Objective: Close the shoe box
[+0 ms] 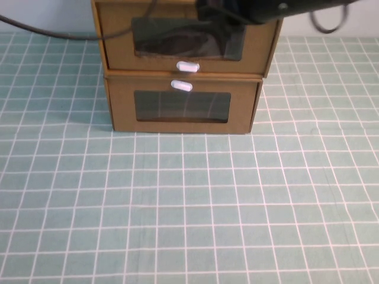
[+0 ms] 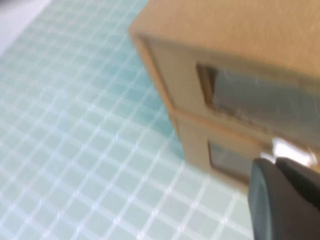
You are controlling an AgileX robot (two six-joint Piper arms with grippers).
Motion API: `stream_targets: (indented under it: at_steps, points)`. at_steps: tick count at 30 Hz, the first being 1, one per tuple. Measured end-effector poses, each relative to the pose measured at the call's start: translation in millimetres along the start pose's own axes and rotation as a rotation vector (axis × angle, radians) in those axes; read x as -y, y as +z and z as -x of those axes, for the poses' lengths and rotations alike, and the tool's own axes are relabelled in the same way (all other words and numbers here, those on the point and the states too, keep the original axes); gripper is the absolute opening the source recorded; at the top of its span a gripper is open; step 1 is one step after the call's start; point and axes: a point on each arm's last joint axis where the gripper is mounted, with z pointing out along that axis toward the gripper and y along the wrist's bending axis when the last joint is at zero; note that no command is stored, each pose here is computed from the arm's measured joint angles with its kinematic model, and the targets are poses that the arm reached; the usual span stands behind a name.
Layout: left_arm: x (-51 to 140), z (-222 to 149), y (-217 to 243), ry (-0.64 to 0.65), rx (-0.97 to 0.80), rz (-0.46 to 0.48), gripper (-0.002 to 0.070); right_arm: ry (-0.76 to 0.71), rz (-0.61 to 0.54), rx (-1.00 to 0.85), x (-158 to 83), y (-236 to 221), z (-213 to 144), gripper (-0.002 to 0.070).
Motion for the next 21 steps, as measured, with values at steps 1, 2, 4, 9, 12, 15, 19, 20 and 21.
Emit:
stream_targets:
  at_steps: [1,2,4,9,12,15,19,20,21]
  points:
    - [-1.5,2.5,-11.5,0.002,0.014,0.017,-0.0005,-0.009,-0.005,-0.017,-2.7,-11.2,0.3,-0.0012]
    - [-2.2,5.1,-23.2,0.003,0.03,0.033,-0.0005,-0.014,-0.011,-0.034,-5.4,-22.8,0.4,-0.0012]
    - [-3.0,8.0,-42.3,-0.005,0.067,0.066,-0.0005,-0.026,-0.023,-0.054,-11.2,-47.2,-1.7,-0.0011]
    - [9.4,0.7,-85.1,-0.029,0.163,0.139,-0.0005,-0.044,-0.087,-0.072,-28.7,-110.2,-28.7,-0.0011]
    - [27.3,-19.0,-110.0,-0.045,0.198,0.154,-0.0005,-0.029,-0.101,-0.06,-37.1,-151.3,-59.8,-0.0011]
    - [48.0,-47.3,-131.6,-0.06,0.235,0.157,-0.0005,-0.011,-0.087,-0.019,-40.7,-195.6,-97.6,-0.0011]
    - [77.8,-98.2,-157.8,-0.068,0.305,0.181,-0.0005,0.019,-0.083,0.01,-37.0,-230.8,-152.4,-0.0011]
    - [85.4,-113.4,-164.0,-0.067,0.325,0.193,-0.0005,0.027,-0.081,0.018,-35.7,-237.2,-165.8,-0.0011]
    - [92.7,-125.3,-172.9,-0.061,0.359,0.211,-0.0005,0.032,-0.081,0.016,-34.0,-239.5,-177.6,-0.0011]
